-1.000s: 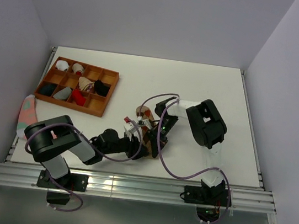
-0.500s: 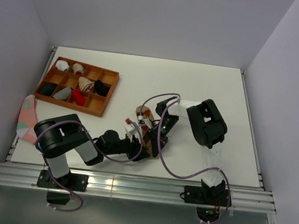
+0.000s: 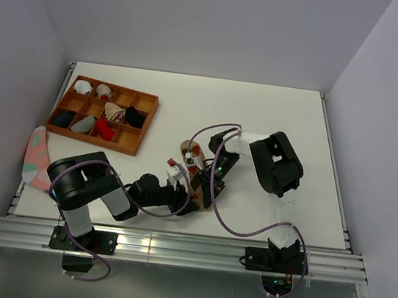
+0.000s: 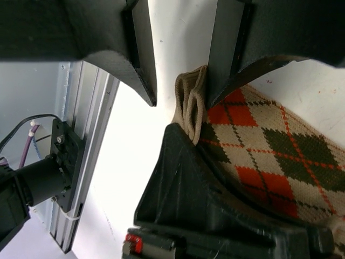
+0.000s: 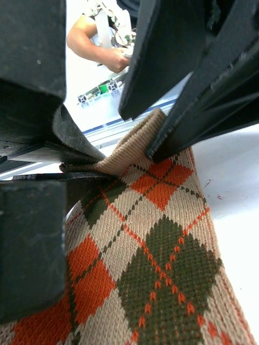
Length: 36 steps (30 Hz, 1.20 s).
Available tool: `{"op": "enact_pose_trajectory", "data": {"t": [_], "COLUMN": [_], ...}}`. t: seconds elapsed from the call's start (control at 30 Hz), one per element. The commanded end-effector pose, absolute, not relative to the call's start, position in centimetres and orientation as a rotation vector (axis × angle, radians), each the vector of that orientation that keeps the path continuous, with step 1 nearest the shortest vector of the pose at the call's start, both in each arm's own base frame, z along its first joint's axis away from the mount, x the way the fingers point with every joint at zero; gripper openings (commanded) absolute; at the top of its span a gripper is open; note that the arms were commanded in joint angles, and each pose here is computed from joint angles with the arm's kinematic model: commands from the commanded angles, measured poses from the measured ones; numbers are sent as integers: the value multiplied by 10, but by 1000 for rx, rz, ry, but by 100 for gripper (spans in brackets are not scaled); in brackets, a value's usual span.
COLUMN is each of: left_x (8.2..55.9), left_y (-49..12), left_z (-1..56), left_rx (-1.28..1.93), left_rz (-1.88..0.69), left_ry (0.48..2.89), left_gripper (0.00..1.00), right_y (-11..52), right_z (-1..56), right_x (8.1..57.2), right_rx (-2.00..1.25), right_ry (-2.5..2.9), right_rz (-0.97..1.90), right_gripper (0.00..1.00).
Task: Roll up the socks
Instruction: Roll the sock at the center of the board.
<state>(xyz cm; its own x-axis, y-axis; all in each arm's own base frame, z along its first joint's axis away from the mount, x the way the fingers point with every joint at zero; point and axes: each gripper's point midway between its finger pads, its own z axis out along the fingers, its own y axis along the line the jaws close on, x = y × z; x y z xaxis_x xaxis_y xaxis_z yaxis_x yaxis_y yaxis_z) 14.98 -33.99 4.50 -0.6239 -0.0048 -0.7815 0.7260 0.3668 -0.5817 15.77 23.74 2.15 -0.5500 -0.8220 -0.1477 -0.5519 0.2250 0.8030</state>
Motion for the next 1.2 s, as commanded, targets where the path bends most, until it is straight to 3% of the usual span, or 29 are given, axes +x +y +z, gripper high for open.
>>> {"op": "enact_pose_trajectory", "data": {"t": [0.0,0.27,0.37,0.53,0.8,1.17], "left_x": [153,168,173,178,177,172], "left_y": [-345,-345,-347,-348,-332,-326], "left_z": [46,39,37,34,11,-4], "left_rx": [630,560,535,478,350,250], "left_rz": [-1299,-1205,-1175,-1134,-1018,-953], "left_ry": [1903,1961,1995,2067,2263,2431], "left_gripper": [45,39,31,0,0,0], "right_y": [244,244,242,240,240,205], "right_z": [31,32,31,29,39,66], "right_x": [167,167,167,172,199,253], "right_rx": [1284,1290,1291,1318,1377,1301], "right_ry": [-2211,-2213,-2219,-2264,-2521,-2926], "right_rz": [-1289,-1291,-1281,-1239,-1135,-1060], "right_gripper": [11,10,10,13,46,49]}}
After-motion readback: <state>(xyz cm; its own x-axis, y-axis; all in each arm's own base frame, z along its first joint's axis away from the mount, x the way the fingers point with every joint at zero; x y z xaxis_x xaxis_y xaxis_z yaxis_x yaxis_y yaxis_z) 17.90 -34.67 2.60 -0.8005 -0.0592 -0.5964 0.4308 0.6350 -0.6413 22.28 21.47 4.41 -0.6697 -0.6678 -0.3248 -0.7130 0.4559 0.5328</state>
